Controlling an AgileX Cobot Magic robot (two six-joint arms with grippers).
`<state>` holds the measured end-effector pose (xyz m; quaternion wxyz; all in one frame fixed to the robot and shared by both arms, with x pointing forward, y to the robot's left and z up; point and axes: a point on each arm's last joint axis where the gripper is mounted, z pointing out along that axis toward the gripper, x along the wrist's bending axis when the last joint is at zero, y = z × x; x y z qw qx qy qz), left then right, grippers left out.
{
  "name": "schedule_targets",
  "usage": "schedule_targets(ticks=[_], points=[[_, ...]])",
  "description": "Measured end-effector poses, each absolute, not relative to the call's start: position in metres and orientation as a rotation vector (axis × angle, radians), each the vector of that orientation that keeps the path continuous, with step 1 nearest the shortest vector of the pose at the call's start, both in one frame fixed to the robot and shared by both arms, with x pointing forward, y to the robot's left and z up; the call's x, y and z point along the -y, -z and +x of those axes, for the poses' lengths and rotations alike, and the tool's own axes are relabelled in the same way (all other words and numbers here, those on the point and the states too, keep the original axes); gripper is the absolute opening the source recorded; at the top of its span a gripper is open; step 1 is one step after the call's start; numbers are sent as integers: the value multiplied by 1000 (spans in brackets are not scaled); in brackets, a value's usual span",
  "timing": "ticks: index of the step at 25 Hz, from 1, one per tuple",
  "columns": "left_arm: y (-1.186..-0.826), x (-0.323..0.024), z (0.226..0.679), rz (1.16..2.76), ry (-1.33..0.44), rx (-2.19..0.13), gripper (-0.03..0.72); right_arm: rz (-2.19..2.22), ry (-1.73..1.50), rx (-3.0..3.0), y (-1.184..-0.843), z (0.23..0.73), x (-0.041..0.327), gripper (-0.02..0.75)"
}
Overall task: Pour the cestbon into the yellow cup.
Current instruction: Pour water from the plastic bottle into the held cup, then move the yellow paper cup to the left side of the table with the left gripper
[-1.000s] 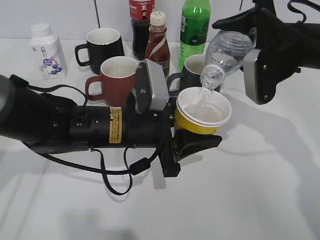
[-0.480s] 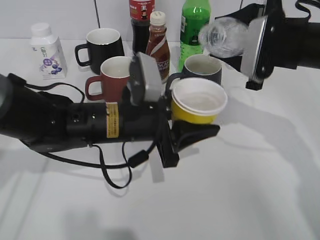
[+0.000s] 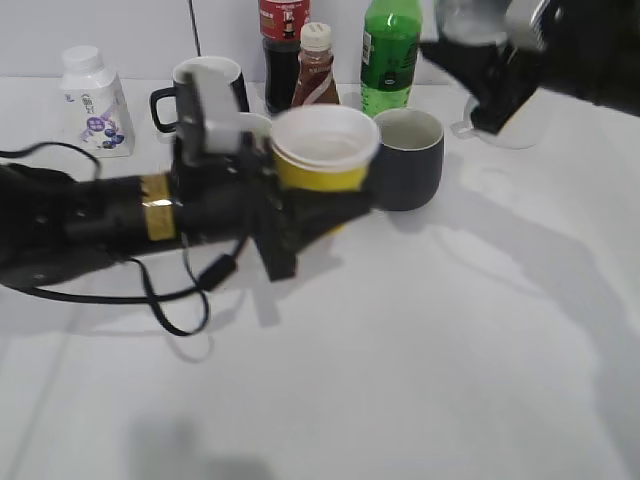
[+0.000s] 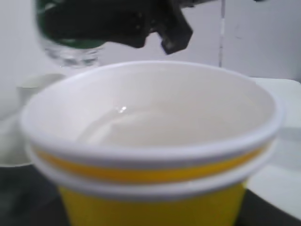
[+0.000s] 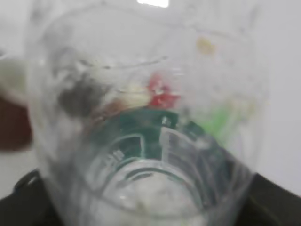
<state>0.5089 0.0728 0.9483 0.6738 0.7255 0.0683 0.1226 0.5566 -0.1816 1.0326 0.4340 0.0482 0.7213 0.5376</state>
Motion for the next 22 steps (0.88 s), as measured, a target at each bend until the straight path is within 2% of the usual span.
schedule_targets(ticks=[12,22], points=[[-977,-142,520,1584,-469,-300,381,594,-1505,-1614,-1043,569,196,459],[-977,-188,529,1577,-590,-467,381,1044,-1515,-1651,-1020,570,206,459]])
